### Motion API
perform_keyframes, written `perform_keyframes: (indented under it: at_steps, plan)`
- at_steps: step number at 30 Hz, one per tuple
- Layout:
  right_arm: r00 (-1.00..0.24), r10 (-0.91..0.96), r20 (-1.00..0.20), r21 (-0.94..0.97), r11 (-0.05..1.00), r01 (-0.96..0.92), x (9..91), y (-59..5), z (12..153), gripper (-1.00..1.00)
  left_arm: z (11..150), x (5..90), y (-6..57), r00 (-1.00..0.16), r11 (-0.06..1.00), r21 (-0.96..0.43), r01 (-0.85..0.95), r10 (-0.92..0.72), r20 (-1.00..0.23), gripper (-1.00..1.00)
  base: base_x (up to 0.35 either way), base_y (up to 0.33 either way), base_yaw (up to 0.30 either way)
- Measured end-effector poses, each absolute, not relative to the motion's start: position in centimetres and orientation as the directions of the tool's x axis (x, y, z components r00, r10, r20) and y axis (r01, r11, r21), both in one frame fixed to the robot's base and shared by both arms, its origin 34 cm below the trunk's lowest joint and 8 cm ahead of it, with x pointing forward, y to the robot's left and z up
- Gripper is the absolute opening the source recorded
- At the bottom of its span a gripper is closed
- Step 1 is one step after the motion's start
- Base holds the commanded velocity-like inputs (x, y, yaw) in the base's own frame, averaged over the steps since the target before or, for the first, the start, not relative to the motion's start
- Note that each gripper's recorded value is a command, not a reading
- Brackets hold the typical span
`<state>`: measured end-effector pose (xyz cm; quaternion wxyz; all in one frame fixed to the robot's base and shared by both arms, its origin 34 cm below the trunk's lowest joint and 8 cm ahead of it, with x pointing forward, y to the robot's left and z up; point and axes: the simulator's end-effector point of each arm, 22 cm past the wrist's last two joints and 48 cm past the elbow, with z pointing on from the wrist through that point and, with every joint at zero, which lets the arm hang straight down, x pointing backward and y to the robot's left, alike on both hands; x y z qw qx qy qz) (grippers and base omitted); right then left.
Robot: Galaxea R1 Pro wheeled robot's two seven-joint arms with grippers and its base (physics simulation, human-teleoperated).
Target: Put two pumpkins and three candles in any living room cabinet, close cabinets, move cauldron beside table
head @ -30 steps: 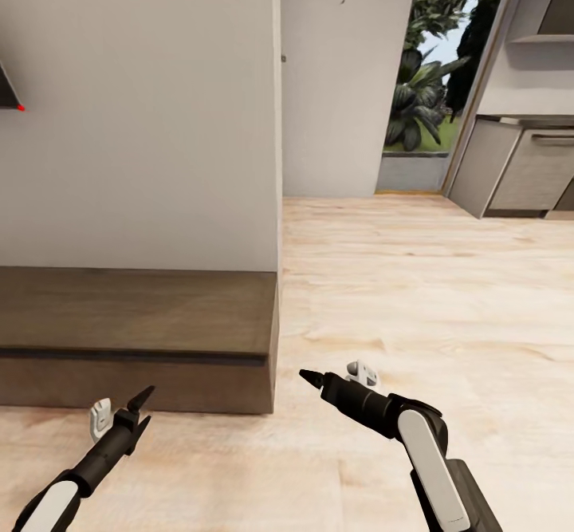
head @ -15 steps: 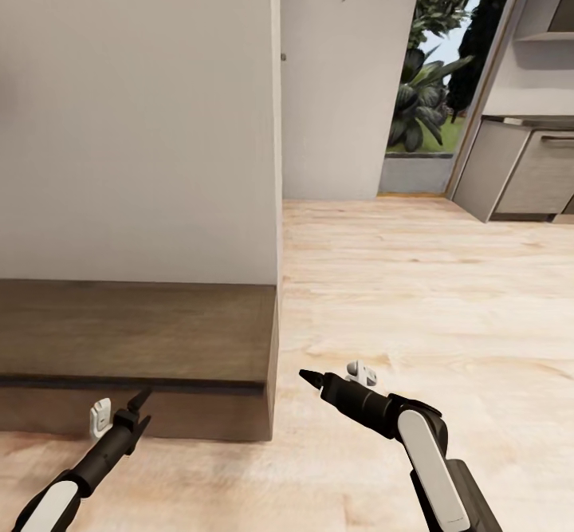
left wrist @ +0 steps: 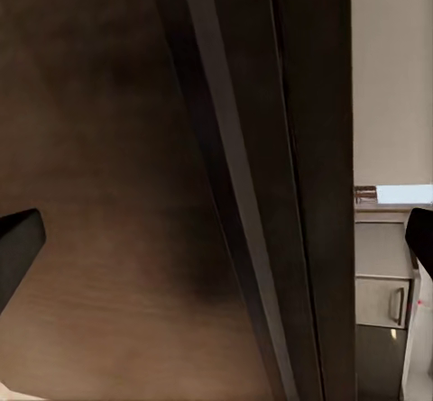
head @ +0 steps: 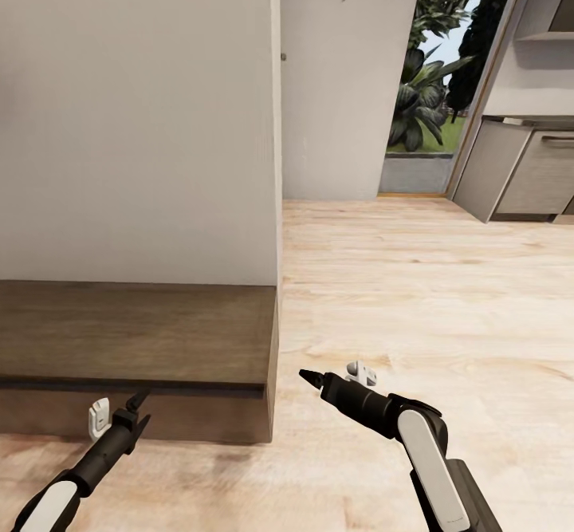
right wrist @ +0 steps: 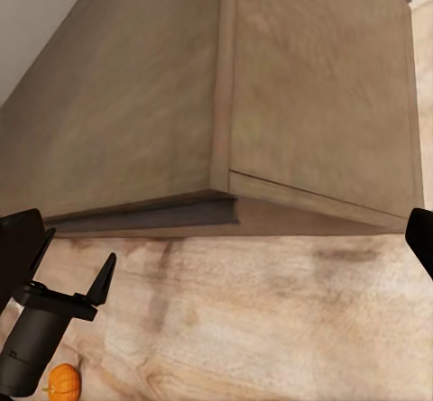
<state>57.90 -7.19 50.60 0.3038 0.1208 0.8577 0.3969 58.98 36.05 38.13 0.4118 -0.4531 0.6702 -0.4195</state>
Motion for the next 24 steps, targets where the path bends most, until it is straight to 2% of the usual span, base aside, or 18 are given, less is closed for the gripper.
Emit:
perform_keyframes:
  at_steps: [24]
  plan:
    - [-0.795,0.461,-0.395,0.763,0.647,-0.004,58.1,-7.7,48.9,1.00,36.8,58.6,36.1,-0.260,0.235,-0.933,-0.273,-0.952,-0.164,1.00,0.000,0.000,0.000]
